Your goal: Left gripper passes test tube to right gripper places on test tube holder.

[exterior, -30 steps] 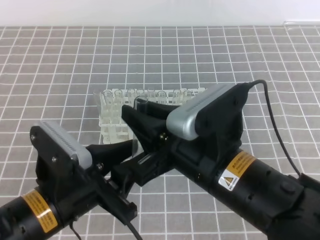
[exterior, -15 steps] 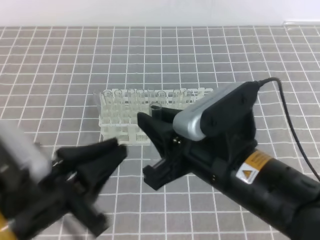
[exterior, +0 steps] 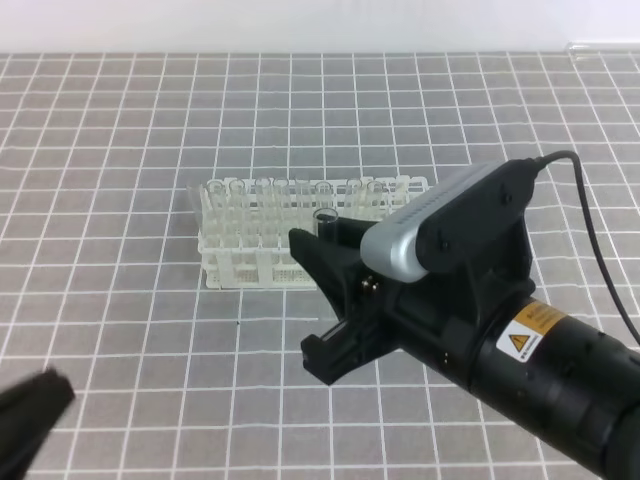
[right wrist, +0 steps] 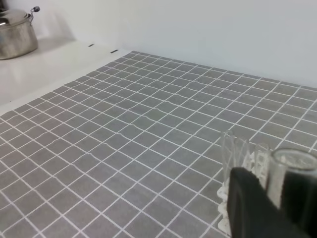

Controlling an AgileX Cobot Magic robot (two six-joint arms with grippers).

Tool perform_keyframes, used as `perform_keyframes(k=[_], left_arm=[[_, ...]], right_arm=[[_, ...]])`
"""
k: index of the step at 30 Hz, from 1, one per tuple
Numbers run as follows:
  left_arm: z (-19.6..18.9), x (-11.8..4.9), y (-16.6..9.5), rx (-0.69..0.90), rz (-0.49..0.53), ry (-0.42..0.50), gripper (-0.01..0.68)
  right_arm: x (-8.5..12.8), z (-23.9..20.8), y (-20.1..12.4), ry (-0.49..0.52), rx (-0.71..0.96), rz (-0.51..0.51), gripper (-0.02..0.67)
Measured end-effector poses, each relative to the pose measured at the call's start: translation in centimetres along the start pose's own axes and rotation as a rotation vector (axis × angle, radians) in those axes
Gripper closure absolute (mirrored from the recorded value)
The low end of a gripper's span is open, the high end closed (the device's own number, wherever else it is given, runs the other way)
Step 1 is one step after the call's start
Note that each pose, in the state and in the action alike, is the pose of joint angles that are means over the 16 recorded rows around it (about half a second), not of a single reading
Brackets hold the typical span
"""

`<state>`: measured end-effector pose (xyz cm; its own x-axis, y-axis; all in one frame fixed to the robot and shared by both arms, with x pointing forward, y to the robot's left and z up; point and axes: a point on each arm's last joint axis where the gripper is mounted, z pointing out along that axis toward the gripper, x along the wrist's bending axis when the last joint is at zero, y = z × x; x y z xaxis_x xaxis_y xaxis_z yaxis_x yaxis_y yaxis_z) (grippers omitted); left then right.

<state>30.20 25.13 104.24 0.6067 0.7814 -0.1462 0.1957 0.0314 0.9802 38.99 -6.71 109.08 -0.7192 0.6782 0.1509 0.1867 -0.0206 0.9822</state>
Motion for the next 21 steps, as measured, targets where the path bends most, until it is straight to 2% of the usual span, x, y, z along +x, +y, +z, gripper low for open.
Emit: perform_keyframes(k=[13, 21], left_arm=[[-0.4, 0.7, -6.5, 0.006, -0.106, -0.039, 0.674], [-0.3, 0.9, -7.8, 0.063, -0.103, -0.022, 0.674]], right_arm=[[-0.1, 0.0, -0.1, -0.005, 0.012, -0.034, 0.549], [-0.3, 0.0, -0.2, -0.028, 0.023, -0.045, 0.549]])
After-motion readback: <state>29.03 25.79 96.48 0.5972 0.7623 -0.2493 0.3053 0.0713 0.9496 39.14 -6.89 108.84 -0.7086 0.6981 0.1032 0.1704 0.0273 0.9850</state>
